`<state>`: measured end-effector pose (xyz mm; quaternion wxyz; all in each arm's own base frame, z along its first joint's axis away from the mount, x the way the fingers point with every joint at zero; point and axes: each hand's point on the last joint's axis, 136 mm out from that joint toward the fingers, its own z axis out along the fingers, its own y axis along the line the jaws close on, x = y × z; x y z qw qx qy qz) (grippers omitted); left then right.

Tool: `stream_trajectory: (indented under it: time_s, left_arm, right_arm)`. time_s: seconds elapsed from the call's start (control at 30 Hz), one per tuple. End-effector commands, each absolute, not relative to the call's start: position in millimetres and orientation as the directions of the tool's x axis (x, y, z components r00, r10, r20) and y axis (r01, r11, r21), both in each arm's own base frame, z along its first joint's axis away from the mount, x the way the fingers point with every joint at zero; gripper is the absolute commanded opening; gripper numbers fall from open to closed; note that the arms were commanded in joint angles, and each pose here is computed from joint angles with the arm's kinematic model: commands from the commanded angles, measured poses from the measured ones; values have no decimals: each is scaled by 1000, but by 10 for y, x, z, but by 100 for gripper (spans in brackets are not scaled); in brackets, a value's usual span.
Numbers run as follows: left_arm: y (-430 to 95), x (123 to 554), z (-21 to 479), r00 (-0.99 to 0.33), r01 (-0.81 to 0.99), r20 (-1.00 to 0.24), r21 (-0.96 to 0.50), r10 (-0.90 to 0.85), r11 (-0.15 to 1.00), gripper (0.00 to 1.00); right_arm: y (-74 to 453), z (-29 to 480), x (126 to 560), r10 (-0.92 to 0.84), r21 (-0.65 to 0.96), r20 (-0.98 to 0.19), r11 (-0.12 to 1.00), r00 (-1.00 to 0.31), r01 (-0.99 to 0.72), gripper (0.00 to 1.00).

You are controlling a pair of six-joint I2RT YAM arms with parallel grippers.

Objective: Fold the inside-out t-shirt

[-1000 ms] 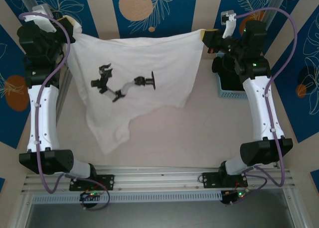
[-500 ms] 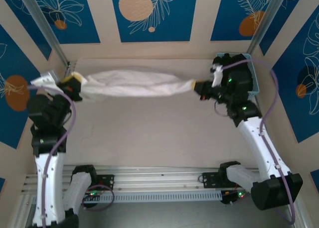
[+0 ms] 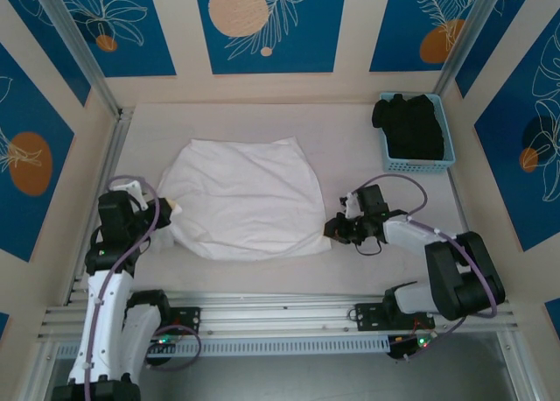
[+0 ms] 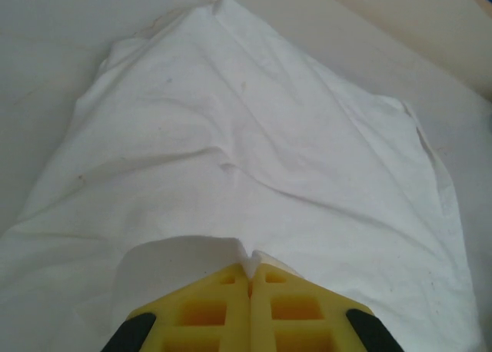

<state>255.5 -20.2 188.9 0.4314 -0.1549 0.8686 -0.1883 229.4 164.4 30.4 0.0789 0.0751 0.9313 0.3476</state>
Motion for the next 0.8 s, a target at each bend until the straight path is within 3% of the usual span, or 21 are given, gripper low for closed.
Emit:
stream_trajectory:
  time_s: [0.0,0.2,0.43,0.57,0.77]
  left_arm:
    - [-190,2570,1960,-582,-88,-704,-442,-406,893,0]
    - [-181,2586,1932,-587,-95,-700,-439,-406,893,0]
    - [-190,2612,1912,-595,-92,-694,-442,-405,892,0]
    - [-191,2619,1925,-591,-88,-698,-443,-405,892,0]
    - [-195,2612,1934,-591,-83,-701,-440,-400,894,0]
  right_arm:
    - [1626,317,2353,230,634,-71,762,-971,134,20]
    - [1646,316,2264,224,645,-24,748,-974,156,33]
    - [1662,514,2419,224,690,-58,714,-973,123,44]
    - [1642,468,2507,222,678,-45,723,-974,134,43]
    - [1698,439,2549,204,694,-14,707,-979,138,27]
